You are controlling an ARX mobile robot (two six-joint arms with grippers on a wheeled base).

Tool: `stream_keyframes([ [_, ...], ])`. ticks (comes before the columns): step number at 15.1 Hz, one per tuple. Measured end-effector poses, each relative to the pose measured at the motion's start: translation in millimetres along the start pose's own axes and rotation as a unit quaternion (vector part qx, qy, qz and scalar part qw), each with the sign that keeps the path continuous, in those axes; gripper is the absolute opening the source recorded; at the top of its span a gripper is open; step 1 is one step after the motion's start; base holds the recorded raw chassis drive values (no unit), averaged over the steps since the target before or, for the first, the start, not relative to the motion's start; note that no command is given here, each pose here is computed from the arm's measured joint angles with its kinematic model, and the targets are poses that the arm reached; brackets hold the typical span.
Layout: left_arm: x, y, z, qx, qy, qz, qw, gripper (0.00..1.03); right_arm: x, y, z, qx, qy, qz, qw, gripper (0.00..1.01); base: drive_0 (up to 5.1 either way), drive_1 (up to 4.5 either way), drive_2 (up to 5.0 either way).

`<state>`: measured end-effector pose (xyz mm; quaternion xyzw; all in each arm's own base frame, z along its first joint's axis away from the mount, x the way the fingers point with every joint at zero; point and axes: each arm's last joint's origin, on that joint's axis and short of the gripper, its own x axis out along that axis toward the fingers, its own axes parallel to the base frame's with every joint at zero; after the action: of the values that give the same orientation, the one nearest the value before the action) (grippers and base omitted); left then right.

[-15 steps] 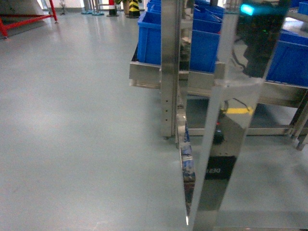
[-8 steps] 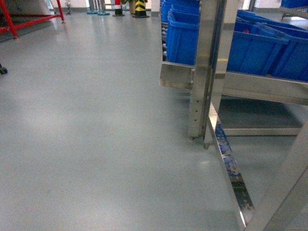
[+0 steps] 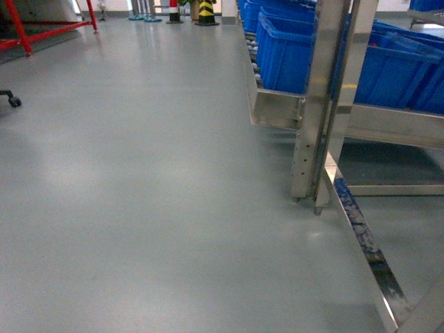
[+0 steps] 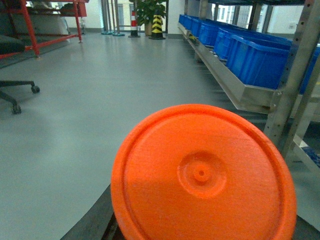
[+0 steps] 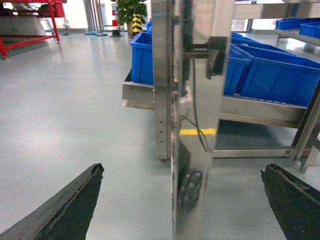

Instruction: Pick capacitor and pack into box

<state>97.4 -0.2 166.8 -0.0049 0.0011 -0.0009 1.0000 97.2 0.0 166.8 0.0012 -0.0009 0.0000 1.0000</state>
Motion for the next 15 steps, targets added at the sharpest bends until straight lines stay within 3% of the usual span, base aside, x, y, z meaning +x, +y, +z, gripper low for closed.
stream_keyframes([
  [15,0.0,0.0,0.0,0.000,0.000,0.000,1.0000,0.44,0.0,0.0,0.3,0.000,-0.002,0.000,1.0000,0.98,-4.9,2.49,2.5],
])
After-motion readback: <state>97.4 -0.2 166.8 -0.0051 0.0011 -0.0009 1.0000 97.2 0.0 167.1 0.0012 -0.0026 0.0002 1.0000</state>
